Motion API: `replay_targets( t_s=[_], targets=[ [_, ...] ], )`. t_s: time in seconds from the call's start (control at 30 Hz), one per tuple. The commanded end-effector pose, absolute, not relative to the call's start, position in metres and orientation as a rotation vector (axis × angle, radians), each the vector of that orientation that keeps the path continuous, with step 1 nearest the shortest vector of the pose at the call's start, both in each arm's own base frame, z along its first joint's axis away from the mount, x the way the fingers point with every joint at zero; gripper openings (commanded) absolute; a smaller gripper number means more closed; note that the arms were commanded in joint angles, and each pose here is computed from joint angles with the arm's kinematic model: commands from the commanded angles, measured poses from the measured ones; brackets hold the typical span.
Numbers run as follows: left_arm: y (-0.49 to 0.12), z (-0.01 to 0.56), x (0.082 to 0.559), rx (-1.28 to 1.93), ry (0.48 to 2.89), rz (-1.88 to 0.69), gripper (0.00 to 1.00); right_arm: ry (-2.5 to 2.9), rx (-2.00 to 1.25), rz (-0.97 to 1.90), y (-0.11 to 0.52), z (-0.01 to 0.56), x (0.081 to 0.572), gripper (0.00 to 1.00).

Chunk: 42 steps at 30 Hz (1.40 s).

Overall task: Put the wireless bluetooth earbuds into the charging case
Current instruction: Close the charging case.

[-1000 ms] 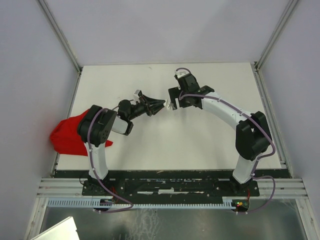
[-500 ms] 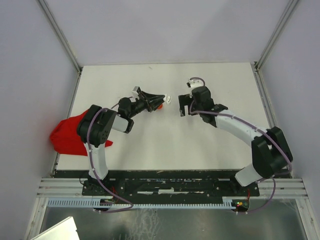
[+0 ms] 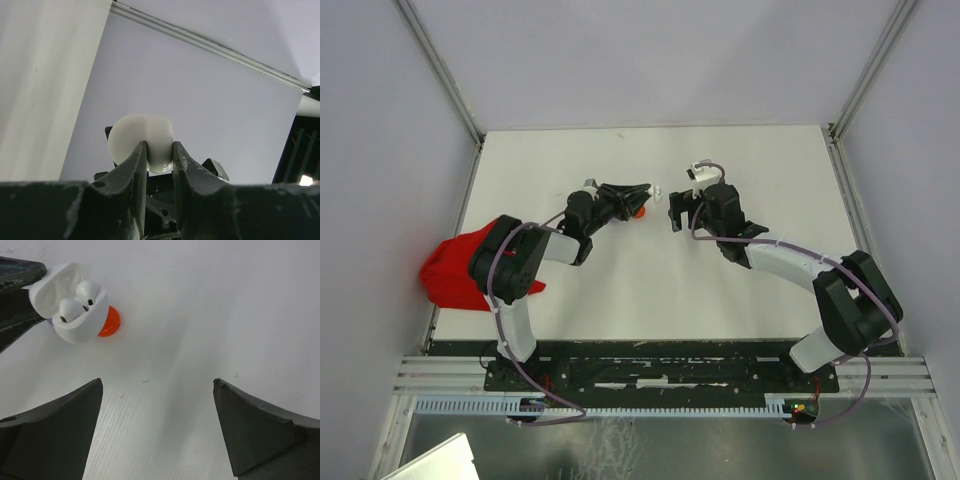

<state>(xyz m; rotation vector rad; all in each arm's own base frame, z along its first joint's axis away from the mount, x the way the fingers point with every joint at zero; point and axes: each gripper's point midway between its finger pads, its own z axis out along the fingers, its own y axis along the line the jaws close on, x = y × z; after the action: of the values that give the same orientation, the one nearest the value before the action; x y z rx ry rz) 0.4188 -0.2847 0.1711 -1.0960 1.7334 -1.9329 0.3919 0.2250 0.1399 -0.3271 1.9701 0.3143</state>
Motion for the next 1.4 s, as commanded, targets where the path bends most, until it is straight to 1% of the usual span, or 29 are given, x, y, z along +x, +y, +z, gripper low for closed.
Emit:
replay_targets(
  t_s=[0.0, 0.3, 0.63, 1.0, 1.2, 1.37],
  targets=[
    [-0.287, 0.196, 0.422, -1.179, 1.664, -1.913, 0.03, 1.767, -0.383, 0.363, 0.253, 0.173, 0.406, 0.99],
    [-0.300, 0.194, 0.414, -1.214, 1.699, -1.922, 0.03, 1.748, -0.416, 0.330, 0.275, 0.161, 0.414, 0.99],
    [-0.302, 0.193, 0.399, -1.187, 1.705, -1.995, 0.03, 1.723, -0.296, 0.133, 0.244, 0.160, 0.431, 0.99],
    [-0.301, 0.179, 0.391, -1.179, 1.739, -1.998, 0.03, 1.754, -0.280, 0.032, 0.221, 0.158, 0.425, 0.99],
    [-0.312, 0.147, 0.395, -1.049, 1.876, -1.907, 0.03, 1.902, -0.106, -0.003, 0.178, 0.153, 0.410, 1.00],
    [-0.313, 0.097, 0.394, -0.929, 2.042, -1.684, 0.03, 1.907, -0.087, 0.000, 0.159, 0.166, 0.393, 1.00]
  ],
)
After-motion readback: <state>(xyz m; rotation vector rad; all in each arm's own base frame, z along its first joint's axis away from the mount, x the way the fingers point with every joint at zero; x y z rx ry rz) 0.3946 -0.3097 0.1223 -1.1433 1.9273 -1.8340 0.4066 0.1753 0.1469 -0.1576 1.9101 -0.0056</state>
